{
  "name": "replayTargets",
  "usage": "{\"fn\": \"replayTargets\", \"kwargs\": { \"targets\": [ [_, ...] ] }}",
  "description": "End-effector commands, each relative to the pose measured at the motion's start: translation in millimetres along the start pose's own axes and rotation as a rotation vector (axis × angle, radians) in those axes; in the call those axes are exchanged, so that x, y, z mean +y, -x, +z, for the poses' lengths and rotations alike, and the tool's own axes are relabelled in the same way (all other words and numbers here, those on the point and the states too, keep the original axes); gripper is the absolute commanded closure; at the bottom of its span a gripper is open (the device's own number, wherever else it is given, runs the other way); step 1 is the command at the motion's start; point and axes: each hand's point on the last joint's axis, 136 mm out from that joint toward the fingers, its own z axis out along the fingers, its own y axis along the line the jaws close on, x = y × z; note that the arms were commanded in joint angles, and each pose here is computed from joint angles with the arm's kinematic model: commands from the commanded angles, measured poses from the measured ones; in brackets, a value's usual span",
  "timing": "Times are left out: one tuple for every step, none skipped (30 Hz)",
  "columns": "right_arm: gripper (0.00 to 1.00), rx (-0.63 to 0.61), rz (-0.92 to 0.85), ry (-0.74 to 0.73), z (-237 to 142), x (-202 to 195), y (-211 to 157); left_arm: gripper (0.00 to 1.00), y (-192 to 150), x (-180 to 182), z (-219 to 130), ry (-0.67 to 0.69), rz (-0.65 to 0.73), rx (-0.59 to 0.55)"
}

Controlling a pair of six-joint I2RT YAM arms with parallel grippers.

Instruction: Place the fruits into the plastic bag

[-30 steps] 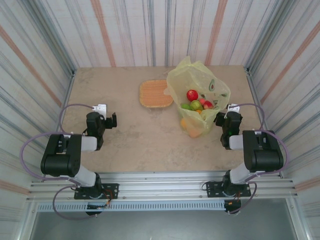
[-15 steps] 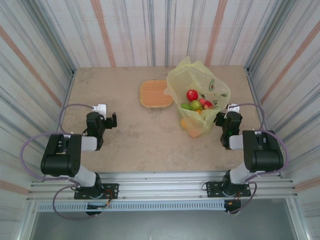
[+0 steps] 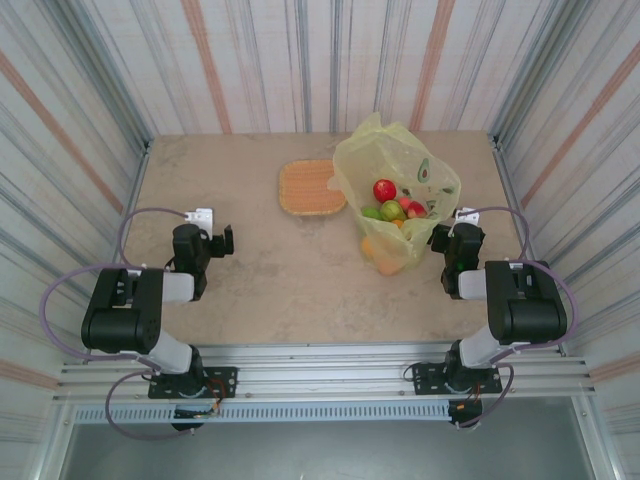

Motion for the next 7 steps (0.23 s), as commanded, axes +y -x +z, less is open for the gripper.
{"fn": "replayTargets", "kwargs": {
  "targets": [
    [0.01, -0.031, -0.022, -0.001, 2.0, 1.9, 11.4, 0.01, 14.9, 1.2, -0.3, -0.005, -0.009, -0.043],
    [0.01, -0.031, -0.022, -0.002, 2.0, 1.7, 11.3, 0.01, 15.5, -0.5, 0.3, -0.014, -0.005, -0.044],
    [0.01, -0.032, -0.022, -0.002, 2.0, 1.5, 11.9, 0.01, 16.0, -6.3, 1.0, -0.050, 0.010, -0.041],
    [0.01, -0.032, -0.022, -0.001, 2.0, 1.8, 11.6, 0.01, 15.6, -7.8, 1.0, -0.058, 0.014, -0.040],
    [0.01, -0.032, -0.022, 0.000, 1.9, 1.8, 11.6, 0.01, 15.7, -8.0, 0.9, -0.059, 0.013, -0.041],
    [0.01, -0.032, -0.022, 0.000, 2.0, 2.1, 11.8, 0.01, 15.9, -7.8, 0.1, -0.058, 0.014, -0.045],
    [0.01, -0.030, -0.022, -0.001, 2.1, 1.7, 11.0, 0.01, 15.3, -7.8, -0.3, -0.058, 0.013, -0.045]
  ]
}}
